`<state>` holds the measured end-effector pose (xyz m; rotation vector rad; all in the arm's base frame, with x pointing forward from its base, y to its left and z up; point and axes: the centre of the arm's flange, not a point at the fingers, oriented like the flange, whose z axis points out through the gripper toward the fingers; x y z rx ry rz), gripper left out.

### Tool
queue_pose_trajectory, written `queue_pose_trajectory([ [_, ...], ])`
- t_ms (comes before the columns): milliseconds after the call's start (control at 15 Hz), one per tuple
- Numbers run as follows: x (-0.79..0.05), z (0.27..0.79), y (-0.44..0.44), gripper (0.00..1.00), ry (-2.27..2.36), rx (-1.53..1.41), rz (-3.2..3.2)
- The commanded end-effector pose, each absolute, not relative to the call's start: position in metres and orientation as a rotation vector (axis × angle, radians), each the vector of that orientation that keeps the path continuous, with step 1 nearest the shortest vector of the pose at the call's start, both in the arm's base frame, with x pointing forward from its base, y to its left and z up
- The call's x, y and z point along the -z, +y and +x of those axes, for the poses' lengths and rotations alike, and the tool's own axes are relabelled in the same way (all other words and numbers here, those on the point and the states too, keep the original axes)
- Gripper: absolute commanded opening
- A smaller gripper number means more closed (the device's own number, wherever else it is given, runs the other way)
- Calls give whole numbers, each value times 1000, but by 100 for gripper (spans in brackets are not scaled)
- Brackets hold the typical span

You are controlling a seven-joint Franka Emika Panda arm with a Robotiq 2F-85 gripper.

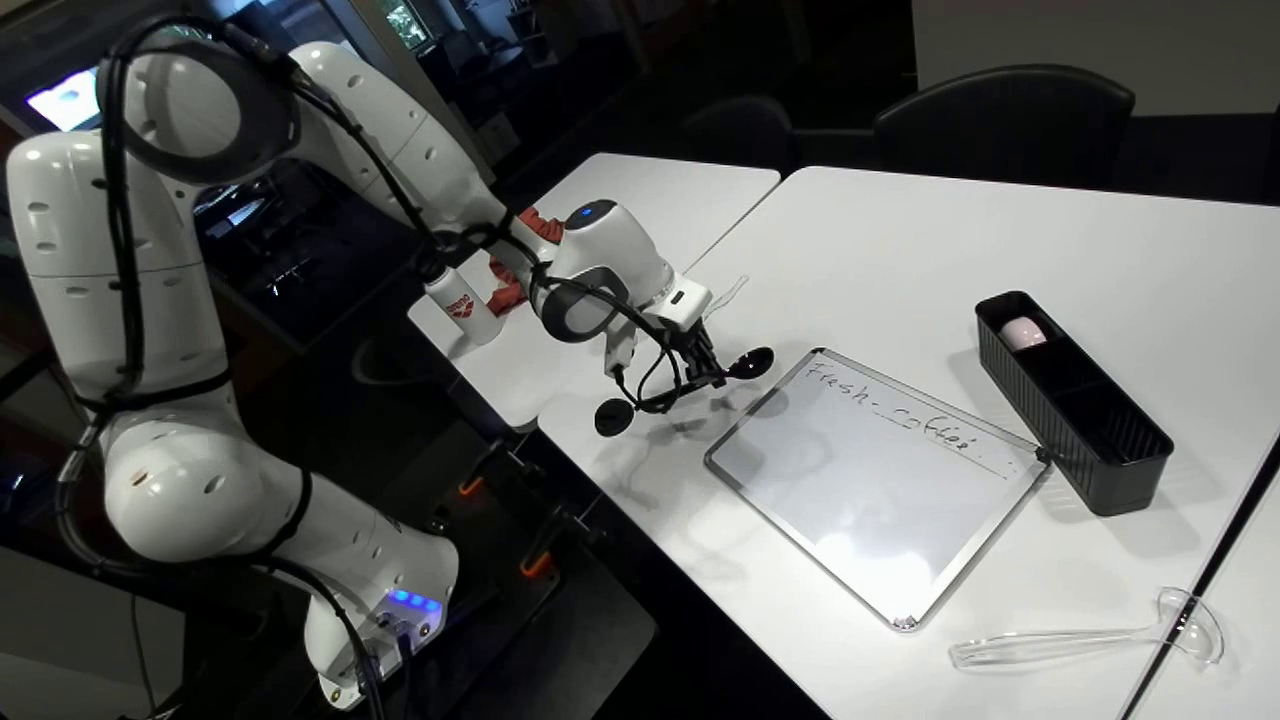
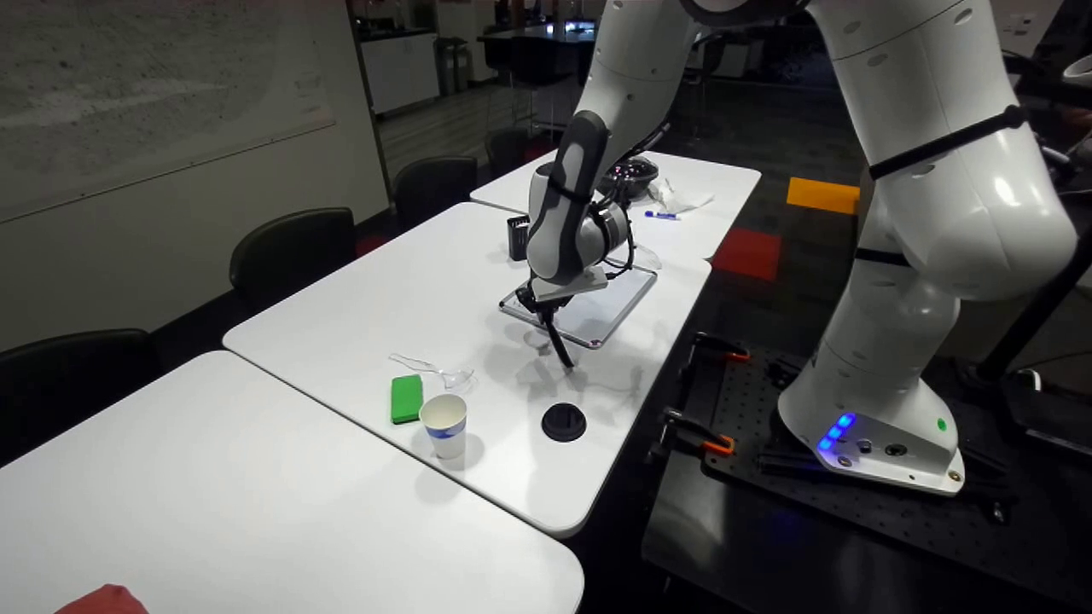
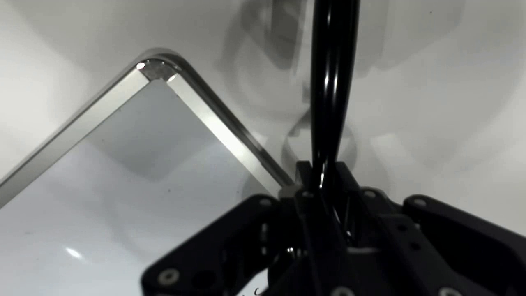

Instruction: Put the black spoon in the cutlery stand

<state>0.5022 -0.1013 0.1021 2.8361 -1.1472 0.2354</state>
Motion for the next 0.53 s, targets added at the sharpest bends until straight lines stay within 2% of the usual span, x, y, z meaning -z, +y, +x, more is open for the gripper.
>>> queue_pose_trajectory([
  [0, -172, 512, -117, 4, -1157, -271, 2796],
  [467, -285, 529, -144, 4, -1092, -390, 2750],
])
